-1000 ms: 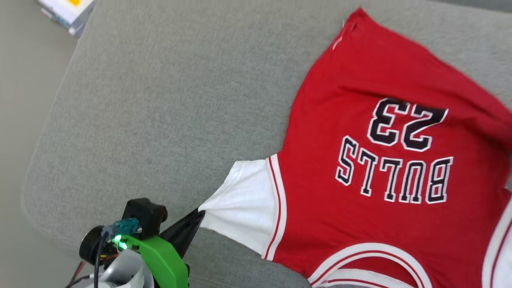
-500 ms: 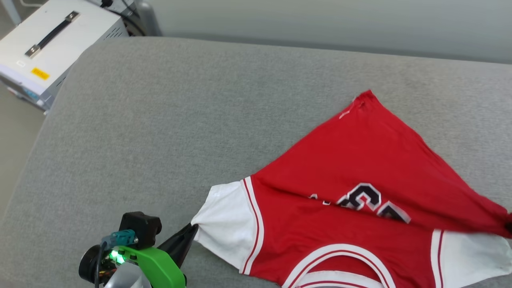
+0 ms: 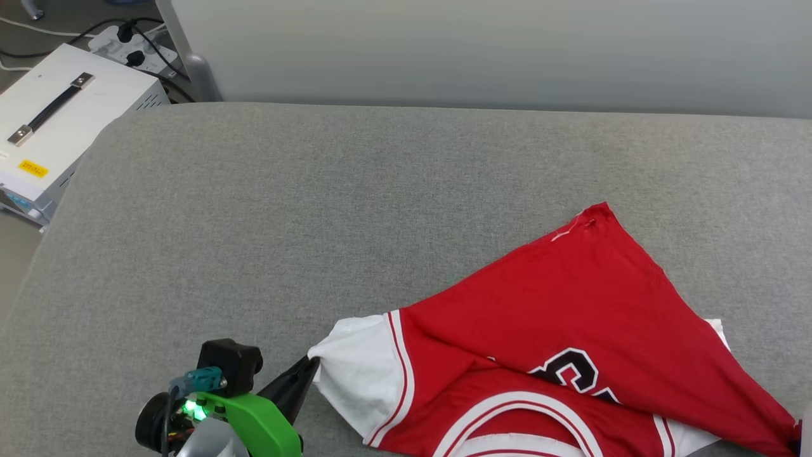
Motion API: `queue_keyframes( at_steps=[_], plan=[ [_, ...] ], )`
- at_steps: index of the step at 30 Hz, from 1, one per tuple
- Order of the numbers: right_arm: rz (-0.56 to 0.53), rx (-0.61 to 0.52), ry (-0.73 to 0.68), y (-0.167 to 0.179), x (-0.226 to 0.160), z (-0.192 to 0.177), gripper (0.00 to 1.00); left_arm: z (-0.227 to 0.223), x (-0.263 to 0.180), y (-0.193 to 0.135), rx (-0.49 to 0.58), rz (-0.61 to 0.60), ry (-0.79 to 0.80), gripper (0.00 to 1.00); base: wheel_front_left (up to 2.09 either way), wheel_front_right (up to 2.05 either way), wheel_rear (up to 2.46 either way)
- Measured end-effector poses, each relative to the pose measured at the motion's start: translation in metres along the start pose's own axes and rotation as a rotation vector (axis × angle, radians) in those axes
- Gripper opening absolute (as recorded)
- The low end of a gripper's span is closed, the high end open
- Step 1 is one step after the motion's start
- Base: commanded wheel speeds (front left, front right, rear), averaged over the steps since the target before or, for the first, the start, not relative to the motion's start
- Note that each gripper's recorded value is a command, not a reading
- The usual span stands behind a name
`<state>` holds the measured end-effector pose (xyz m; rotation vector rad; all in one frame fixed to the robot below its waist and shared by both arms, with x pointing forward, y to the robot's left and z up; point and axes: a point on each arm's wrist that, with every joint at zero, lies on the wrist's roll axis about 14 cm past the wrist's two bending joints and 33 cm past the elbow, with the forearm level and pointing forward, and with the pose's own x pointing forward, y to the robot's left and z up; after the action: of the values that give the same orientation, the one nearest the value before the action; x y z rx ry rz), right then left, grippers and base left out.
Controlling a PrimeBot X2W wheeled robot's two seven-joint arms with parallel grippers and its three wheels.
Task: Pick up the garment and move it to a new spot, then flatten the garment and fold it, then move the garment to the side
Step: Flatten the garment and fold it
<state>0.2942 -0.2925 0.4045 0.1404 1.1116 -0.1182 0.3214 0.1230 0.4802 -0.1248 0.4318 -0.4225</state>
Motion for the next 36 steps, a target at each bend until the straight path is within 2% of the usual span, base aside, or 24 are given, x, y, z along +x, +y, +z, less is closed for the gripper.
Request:
queue_keyframes(
  at_steps=[1,2,6,9,14,18,25,29,36],
  plan=[
    [0.000,0.001,-0.002,0.000,-0.001,0.000,0.80,0.000,0.000,-0.001,-0.001,-0.002,-0.001,0.00,0.00,0.00,0.00],
    [0.001,0.001,-0.007,0.000,-0.001,0.001,1.00,0.000,0.001,-0.001,-0.002,-0.003,-0.002,0.00,0.00,0.00,0.00],
    [0.028,0.001,-0.047,0.008,-0.004,0.014,1.00,0.000,0.002,-0.002,-0.005,-0.009,-0.005,0.00,0.00,0.00,0.00],
    [0.062,-0.010,-0.116,0.020,-0.007,0.041,1.00,0.003,0.004,-0.001,0.001,-0.009,-0.012,0.00,0.00,0.00,0.00],
    [0.150,-0.058,-0.217,0.053,-0.011,0.093,1.00,0.014,0.007,-0.007,-0.006,-0.034,-0.042,0.00,0.00,0.00,0.00],
    [0.238,-0.136,-0.276,0.095,-0.010,0.134,1.00,0.019,0.010,-0.004,-0.001,-0.035,-0.043,0.00,0.00,0.00,0.00],
    [0.282,-0.303,-0.247,0.147,0.019,0.167,1.00,0.019,0.018,0.009,-0.001,-0.003,-0.030,0.00,0.00,0.00,0.00],
    [0.273,-0.356,-0.199,0.164,0.047,0.176,1.00,0.011,0.018,0.016,-0.031,0.027,-0.011,0.00,0.00,0.00,0.00],
    [0.229,-0.398,-0.118,0.172,0.093,0.182,1.00,-0.002,0.014,0.030,-0.073,0.089,0.013,0.00,0.00,0.00,0.00]
  ],
)
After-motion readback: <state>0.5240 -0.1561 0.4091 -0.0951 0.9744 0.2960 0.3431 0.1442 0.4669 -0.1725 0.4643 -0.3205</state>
